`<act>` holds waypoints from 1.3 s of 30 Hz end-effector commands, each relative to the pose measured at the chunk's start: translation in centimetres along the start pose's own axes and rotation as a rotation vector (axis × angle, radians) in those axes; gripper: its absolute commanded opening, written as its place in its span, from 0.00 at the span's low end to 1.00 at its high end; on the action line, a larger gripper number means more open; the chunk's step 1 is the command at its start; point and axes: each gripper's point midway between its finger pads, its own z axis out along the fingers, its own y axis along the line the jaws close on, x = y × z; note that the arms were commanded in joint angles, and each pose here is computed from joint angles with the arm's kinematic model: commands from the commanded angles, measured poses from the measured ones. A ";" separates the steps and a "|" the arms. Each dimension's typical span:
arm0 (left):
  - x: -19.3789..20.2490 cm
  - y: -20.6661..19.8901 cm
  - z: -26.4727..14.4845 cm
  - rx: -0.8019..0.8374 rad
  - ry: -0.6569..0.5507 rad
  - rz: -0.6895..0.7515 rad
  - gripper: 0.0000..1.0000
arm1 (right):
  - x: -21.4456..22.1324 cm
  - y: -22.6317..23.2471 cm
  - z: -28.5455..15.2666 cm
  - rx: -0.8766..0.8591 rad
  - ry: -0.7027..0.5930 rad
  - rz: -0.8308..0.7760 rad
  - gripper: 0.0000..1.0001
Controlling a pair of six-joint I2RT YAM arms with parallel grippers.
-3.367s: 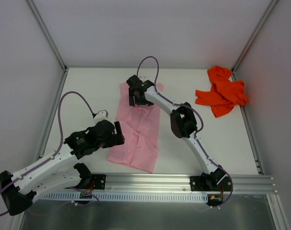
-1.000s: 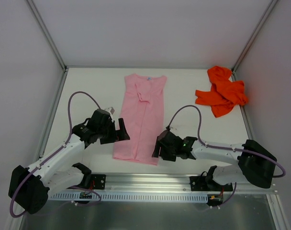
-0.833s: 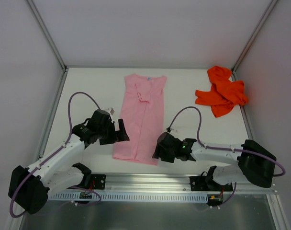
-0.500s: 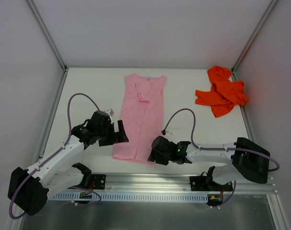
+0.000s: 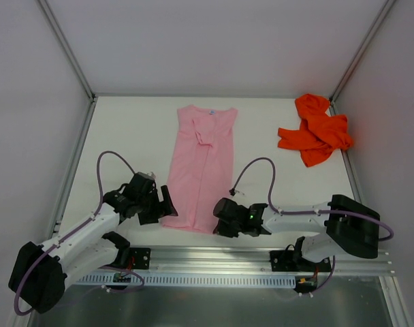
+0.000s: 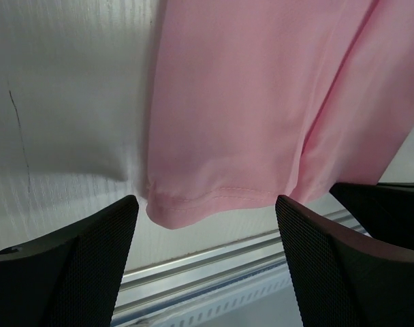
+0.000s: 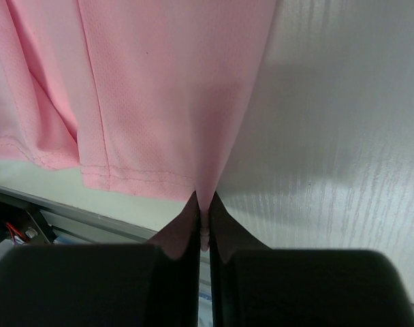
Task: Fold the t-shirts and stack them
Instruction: Rotate the tshirt 90 degrees
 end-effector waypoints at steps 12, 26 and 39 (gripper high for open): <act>2.3 -1.1 2.6 0.090 0.056 -0.093 0.75 | -0.4 -9.7 -1.5 0.311 -0.024 -0.140 0.02; 3.7 0.7 2.7 -0.029 0.014 -0.177 0.73 | -1.4 -12.2 -1.2 0.351 0.036 -0.153 0.02; 5.1 1.9 3.4 -0.125 0.019 -0.234 0.59 | -2.4 -13.7 -1.9 0.357 0.026 -0.117 0.02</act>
